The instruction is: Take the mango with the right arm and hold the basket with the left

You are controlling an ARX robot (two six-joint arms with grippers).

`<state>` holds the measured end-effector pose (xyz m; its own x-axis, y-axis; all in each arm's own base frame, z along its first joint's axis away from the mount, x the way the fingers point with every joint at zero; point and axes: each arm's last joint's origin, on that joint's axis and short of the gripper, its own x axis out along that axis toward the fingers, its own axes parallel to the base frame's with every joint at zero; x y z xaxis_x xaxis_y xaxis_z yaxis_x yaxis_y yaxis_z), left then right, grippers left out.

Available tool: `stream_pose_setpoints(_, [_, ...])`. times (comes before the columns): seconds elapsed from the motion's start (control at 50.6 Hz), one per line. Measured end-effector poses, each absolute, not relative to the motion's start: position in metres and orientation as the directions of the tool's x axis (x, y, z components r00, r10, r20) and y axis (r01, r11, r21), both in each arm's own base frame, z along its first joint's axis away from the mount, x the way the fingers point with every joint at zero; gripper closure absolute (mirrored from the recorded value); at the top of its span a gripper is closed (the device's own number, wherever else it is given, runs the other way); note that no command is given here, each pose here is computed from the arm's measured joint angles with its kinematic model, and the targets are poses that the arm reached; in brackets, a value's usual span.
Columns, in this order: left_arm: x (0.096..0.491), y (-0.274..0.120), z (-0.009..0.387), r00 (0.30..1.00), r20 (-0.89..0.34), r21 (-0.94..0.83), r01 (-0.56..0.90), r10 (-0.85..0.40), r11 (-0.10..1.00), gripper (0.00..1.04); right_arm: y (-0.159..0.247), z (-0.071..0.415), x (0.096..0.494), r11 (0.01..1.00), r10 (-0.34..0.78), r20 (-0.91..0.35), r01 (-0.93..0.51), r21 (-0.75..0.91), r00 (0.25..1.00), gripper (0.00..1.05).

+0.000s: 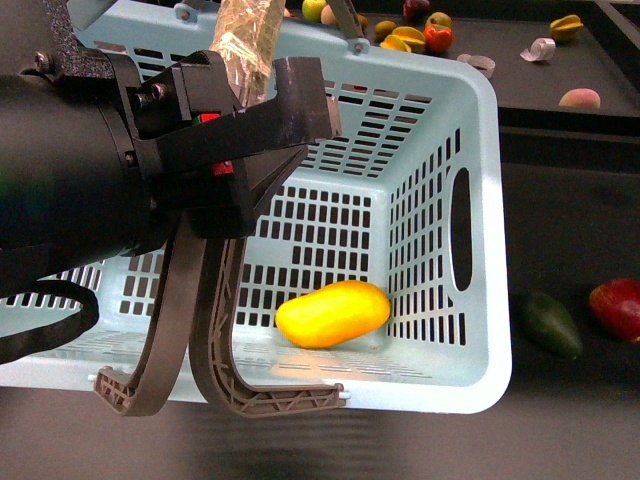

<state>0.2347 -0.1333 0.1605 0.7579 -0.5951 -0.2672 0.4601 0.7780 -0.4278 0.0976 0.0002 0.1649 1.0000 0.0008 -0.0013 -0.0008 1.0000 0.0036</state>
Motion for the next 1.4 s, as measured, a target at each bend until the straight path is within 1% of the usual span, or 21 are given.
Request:
stream_pose_setpoints(0.257, [0.235, -0.133, 0.16, 0.758, -0.267, -0.427, 0.46, -0.595, 0.778, 0.99, 0.0, 0.165, 0.098, 1.0, 0.001, -0.001, -0.001, 0.004, 1.0, 1.03])
stream_pose_setpoints(0.277, [0.235, -0.133, 0.16, 0.758, -0.267, -0.428, 0.46, -0.595, 0.778, 0.99, 0.0, 0.165, 0.098, 1.0, 0.0, -0.001, 0.0, 0.002, 1.0, 1.01])
stream_pose_setpoints(0.376, [0.235, -0.133, 0.16, 0.758, -0.267, -0.427, 0.46, -0.595, 0.778, 0.99, 0.0, 0.165, 0.098, 1.0, 0.0, -0.001, 0.0, 0.002, 1.0, 0.88])
stream_pose_setpoints(0.455, [0.235, -0.133, 0.16, 0.758, -0.267, -0.427, 0.46, -0.595, 0.778, 0.99, 0.0, 0.165, 0.098, 1.0, 0.001, -0.001, -0.001, 0.002, 1.0, 0.7])
stream_pose_setpoints(0.475, [0.235, -0.133, 0.16, 0.758, -0.267, -0.427, 0.46, -0.595, 0.778, 0.99, 0.0, 0.165, 0.098, 1.0, 0.0, -0.001, 0.0, 0.002, 1.0, 0.68])
stream_pose_setpoints(0.573, [0.235, -0.134, 0.161, 0.763, -0.263, -0.421, 0.46, -0.59, 0.782, 0.99, 0.0, 0.165, 0.098, 1.0, 0.0, -0.001, 0.0, 0.002, 1.0, 0.52])
stream_pose_setpoints(0.633, [0.238, -0.134, 0.161, 0.823, -0.237, -0.396, 0.404, -0.517, 0.825, 0.99, 0.0, 0.165, 0.098, 1.0, 0.0, -0.001, 0.0, 0.002, 1.0, 0.42])
stream_pose_setpoints(0.653, [0.239, -0.134, 0.161, 0.84, -0.237, -0.396, 0.374, -0.487, 0.838, 0.99, 0.0, 0.165, 0.098, 1.0, 0.0, -0.001, 0.0, 0.002, 1.0, 0.4])
stream_pose_setpoints(0.672, [0.24, -0.134, 0.161, 0.844, -0.237, -0.396, 0.367, -0.48, 0.842, 0.99, 0.0, 0.165, 0.098, 1.0, 0.001, -0.001, -0.001, 0.002, 1.0, 0.36])
stream_pose_setpoints(0.712, [0.246, -0.135, 0.162, 0.875, -0.232, -0.412, 0.308, -0.425, 0.858, 0.99, 0.0, 0.165, 0.098, 1.0, 0.001, -0.001, -0.001, 0.002, 1.0, 0.29])
stream_pose_setpoints(0.791, [0.265, -0.134, 0.172, 0.922, -0.199, -0.501, 0.196, -0.333, 0.843, 0.99, 0.0, 0.165, 0.098, 1.0, 0.0, -0.001, 0.0, 0.002, 1.0, 0.11])
stream_pose_setpoints(0.831, [0.275, -0.132, 0.177, 0.939, -0.195, -0.545, 0.137, -0.284, 0.827, 0.99, 0.0, 0.165, 0.098, 1.0, 0.0, -0.001, 0.0, 0.003, 1.0, 0.06])
stream_pose_setpoints(0.929, [0.29, -0.127, 0.181, 0.958, -0.203, -0.616, 0.035, -0.201, 0.787, 0.99, 0.0, 0.165, 0.098, 1.0, 0.0, -0.001, 0.0, 0.003, 1.0, 0.08])
stream_pose_setpoints(1.008, [0.305, -0.12, 0.18, 0.968, -0.223, -0.698, -0.074, -0.118, 0.713, 0.99, 0.0, 0.165, 0.098, 1.0, 0.0, -0.001, 0.0, 0.003, 1.0, 0.08])
stream_pose_setpoints(1.068, [0.317, -0.111, 0.175, 0.967, -0.252, -0.758, -0.171, -0.041, 0.63, 0.99, 0.0, 0.165, 0.098, 1.0, 0.001, -0.001, -0.001, 0.003, 1.0, 0.08])
stream_pose_setpoints(1.127, [0.33, -0.101, 0.165, 0.956, -0.288, -0.817, -0.278, 0.06, 0.506, 0.99, 0.0, 0.165, 0.098, 1.0, 0.0, -0.001, 0.0, 0.003, 1.0, 0.08])
stream_pose_setpoints(1.167, [0.336, -0.097, 0.16, 0.947, -0.3, -0.841, -0.319, 0.113, 0.437, 0.99, 0.0, 0.165, 0.098, 1.0, 0.0, -0.001, 0.0, 0.003, 1.0, 0.08])
stream_pose_setpoints(1.186, [0.339, -0.095, 0.158, 0.942, -0.305, -0.851, -0.335, 0.14, 0.404, 0.99, 0.0, 0.165, 0.098, 1.0, 0.0, -0.001, 0.0, 0.003, 1.0, 0.08])
stream_pose_setpoints(1.246, [0.347, -0.092, 0.154, 0.932, -0.31, -0.867, -0.358, 0.187, 0.347, 0.99, 0.0, 0.165, 0.098, 1.0, 0.0, -0.001, 0.0, 0.003, 1.0, 0.08])
stream_pose_setpoints(1.345, [0.364, -0.084, 0.143, 0.904, -0.33, -0.873, -0.402, 0.272, 0.277, 0.99, 0.0, 0.165, 0.098, 1.0, 0.0, -0.001, 0.0, 0.003, 1.0, 0.08])
stream_pose_setpoints(1.404, [0.37, -0.08, 0.137, 0.892, -0.338, -0.872, -0.416, 0.299, 0.257, 0.99, 0.0, 0.165, 0.098, 1.0, 0.0, -0.001, 0.0, 0.003, 1.0, 0.08])
